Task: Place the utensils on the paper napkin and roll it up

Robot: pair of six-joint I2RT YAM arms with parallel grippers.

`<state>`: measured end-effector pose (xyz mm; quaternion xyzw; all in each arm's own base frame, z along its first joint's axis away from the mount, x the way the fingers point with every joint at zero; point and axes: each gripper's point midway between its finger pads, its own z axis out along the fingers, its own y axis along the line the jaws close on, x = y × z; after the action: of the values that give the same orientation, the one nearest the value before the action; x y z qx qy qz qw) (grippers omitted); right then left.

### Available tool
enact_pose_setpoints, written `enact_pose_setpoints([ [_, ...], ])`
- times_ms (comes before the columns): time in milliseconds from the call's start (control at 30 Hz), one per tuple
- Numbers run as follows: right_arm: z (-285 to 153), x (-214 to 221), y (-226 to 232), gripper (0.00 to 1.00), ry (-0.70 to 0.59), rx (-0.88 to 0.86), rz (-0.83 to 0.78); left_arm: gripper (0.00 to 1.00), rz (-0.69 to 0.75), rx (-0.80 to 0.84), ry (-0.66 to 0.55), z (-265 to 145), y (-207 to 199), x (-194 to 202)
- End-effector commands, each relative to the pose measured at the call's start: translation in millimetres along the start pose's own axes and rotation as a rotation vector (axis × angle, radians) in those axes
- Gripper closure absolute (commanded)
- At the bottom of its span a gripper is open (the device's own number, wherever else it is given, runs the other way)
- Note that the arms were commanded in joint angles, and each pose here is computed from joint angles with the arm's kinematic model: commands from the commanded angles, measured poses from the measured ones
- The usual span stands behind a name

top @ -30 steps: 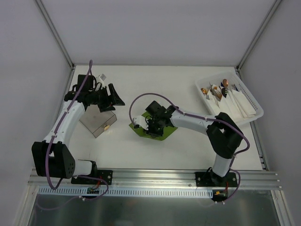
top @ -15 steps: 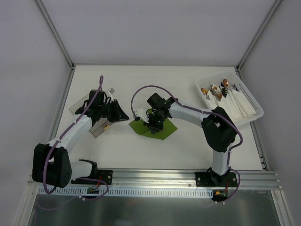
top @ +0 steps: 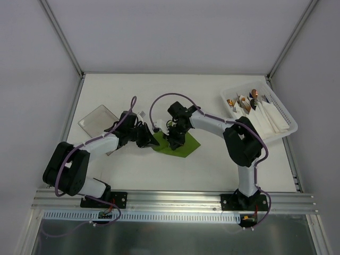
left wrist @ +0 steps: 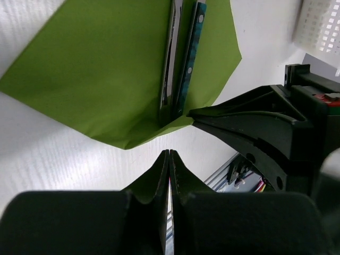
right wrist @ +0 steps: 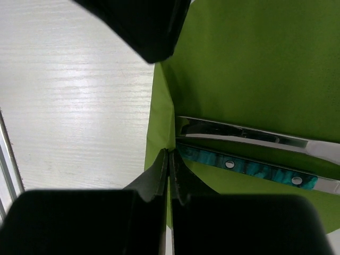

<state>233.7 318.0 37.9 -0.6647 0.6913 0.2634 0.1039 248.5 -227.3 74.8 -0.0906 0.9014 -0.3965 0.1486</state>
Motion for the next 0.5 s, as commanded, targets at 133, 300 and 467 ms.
enact_pose_setpoints([
  [133, -8, -16, -2, 1.0, -0.037, -0.04, -0.016, 1.0, -0.023, 0.087, -0.031, 18, -17, -3],
  [300, -5, -15, -5, 1.0, -0.029, -0.054, -0.004, 1.0, -0.037, 0.082, -0.022, 26, -15, -2],
  [467, -3, -11, -8, 1.0, -0.023, -0.056, 0.004, 1.0, -0.055, 0.073, -0.003, 34, -11, 3],
])
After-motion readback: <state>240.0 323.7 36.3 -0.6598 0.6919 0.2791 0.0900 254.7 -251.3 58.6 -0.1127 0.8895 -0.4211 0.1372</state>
